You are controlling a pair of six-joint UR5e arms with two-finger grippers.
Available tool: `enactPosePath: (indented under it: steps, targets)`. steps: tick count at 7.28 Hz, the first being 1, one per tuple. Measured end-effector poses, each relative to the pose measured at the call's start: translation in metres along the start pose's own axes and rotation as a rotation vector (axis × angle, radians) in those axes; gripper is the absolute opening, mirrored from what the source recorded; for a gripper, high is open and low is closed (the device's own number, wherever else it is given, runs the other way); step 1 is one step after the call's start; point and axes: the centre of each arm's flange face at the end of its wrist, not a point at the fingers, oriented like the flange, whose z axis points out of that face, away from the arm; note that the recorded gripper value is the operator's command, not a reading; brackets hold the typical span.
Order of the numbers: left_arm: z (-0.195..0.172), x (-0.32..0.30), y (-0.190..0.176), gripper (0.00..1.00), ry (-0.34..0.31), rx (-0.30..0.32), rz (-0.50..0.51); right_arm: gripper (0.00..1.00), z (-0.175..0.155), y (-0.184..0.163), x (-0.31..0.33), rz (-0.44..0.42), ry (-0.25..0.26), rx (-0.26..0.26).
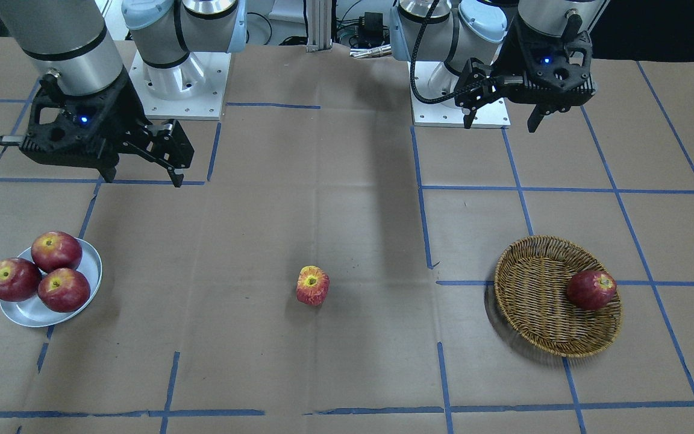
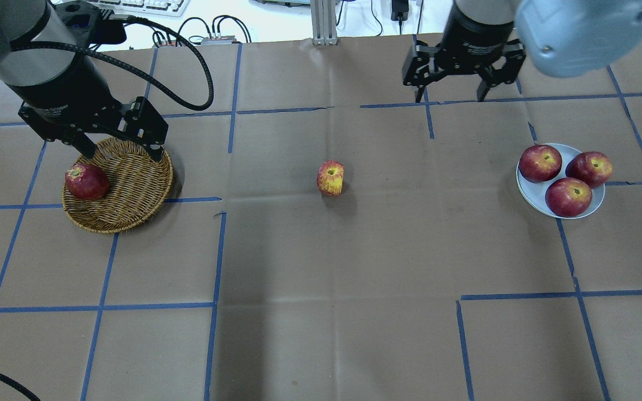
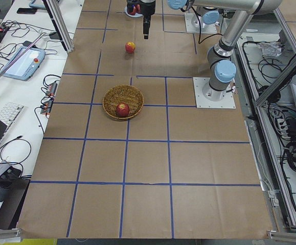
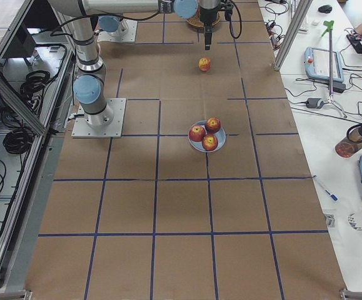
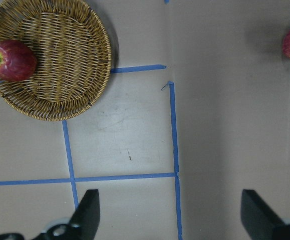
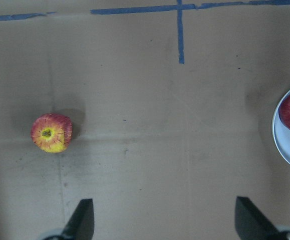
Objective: Transfer apple from basket to plate
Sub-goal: 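Move the right gripper over the apple on the table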
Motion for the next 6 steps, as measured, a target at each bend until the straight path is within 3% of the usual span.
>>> enactPosePath:
  steps: [3, 6]
  targets:
    - [0.005, 0.001, 0.002, 0.99, 0.002, -0.009, 0.0, 1.0, 0.051, -0.012, -0.105, 0.027, 0.008, -0.041]
    - [0.009, 0.002, -0.004, 0.99, 0.004, -0.017, 0.002, 1.0, 0.11, -0.016, -0.152, 0.034, 0.003, -0.058]
